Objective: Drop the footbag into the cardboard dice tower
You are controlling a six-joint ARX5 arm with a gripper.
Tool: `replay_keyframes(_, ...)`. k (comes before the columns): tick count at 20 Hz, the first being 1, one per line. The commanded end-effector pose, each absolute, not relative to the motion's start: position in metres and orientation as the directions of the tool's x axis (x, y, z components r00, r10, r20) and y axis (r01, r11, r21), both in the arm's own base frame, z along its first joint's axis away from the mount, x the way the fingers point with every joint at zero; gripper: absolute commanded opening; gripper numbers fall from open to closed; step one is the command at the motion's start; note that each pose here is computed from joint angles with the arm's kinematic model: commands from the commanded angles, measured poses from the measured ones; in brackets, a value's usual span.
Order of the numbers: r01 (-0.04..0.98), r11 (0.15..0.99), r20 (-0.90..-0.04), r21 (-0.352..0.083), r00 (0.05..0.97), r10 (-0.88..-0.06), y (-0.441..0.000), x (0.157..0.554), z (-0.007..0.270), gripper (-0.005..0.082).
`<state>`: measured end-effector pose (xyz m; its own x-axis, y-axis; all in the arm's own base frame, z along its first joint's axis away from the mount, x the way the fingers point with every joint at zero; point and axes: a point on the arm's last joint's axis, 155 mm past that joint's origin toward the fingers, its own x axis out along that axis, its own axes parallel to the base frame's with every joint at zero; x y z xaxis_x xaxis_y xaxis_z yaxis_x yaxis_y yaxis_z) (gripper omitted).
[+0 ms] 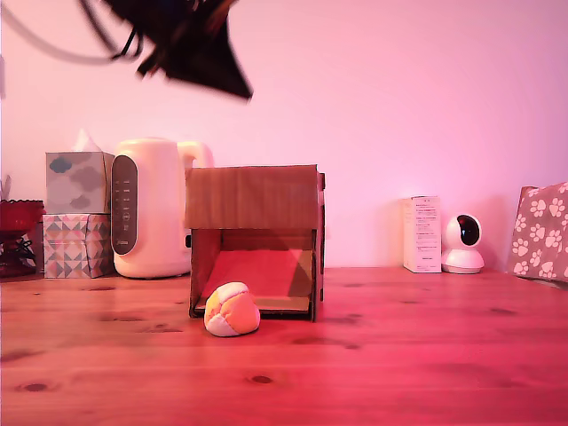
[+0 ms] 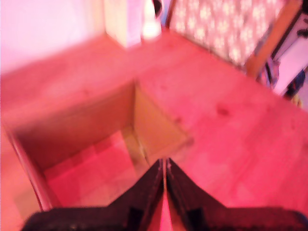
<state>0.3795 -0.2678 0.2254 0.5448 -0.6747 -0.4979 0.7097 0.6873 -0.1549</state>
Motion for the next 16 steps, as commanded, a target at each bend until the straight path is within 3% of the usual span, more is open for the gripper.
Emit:
replay_keyframes(1,0.720,0.682,-0.449,-0.130,0.570,-0.688,-0.262,0.370,0.233,-0.0021)
replay_keyframes(5,0.706,0.698,-0.392,-0.115,0.614,-0.685,-0.238,0.346,0.220,-0.0021)
replay_keyframes(10,0.644,0.750,-0.376,-0.151,0.664,-0.646,-0.198,0.317,0.194,-0.0021)
replay_keyframes(16,0.594,0.786,-0.374,-0.173,0.699,-0.610,-0.170,0.288,0.183,-0.0021)
